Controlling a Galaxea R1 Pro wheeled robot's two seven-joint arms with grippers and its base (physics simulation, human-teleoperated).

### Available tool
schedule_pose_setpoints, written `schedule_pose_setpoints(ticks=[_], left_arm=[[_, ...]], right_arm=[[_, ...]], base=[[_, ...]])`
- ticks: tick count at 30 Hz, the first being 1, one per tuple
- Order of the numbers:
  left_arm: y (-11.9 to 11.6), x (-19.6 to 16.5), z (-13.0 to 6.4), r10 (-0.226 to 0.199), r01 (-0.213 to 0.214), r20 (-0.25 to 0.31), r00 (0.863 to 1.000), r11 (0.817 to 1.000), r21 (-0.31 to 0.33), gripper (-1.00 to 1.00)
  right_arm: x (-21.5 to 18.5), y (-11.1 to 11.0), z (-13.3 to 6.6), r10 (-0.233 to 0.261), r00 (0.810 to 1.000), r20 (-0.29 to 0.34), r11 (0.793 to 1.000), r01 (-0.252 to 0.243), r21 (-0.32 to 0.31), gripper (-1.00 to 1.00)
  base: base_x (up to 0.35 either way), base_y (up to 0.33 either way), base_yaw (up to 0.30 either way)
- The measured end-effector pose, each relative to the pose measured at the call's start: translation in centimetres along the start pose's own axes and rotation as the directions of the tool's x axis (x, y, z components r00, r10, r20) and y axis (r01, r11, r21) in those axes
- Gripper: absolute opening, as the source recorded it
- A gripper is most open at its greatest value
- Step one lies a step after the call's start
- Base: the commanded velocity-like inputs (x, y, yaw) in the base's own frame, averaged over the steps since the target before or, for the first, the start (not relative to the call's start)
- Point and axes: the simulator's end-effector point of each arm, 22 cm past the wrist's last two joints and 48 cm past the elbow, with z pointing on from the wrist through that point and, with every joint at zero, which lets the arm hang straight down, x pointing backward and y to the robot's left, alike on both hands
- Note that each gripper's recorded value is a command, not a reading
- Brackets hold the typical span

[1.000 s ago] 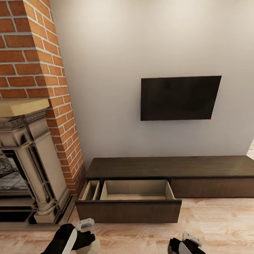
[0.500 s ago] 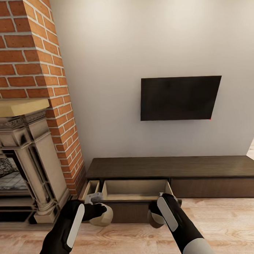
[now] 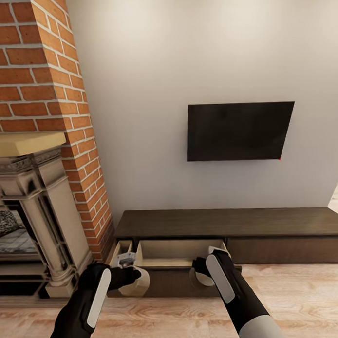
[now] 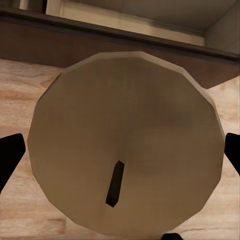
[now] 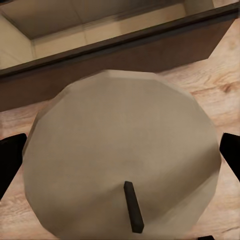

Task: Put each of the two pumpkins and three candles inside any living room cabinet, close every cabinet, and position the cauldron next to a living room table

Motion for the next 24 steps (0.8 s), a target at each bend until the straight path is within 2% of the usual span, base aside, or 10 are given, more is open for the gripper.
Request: schedule_pose_setpoints(ticks=[13,19,24], left_arm=[[-0.2,-2.4,-2.6,-0.008,0.008,0.052,0.999,1.0,0.004,-1.0],[1.3,-3.9,-4.2,-0.059,0.06,0.09,0.994,0.998,-0.004,-1.0],[1.1,-4.1,-4.4,-0.083,0.082,0.095,0.992,0.997,0.013,-1.0]], right_arm=[[-0.7,1.4,-1.5,-0.003,1.0,0.009,0.999,0.003,-0.047,-1.0],[-0.9,2.2,-2.3,-0.018,1.0,0.015,0.998,0.019,-0.067,-1.0],[-2.2,4.0,-3.5,-0.011,0.998,0.054,0.99,0.018,-0.138,-1.0]], base=[[0.0,0.0,0.0],[0.0,0.0,0.0],[0.0,0.0,0.0]])
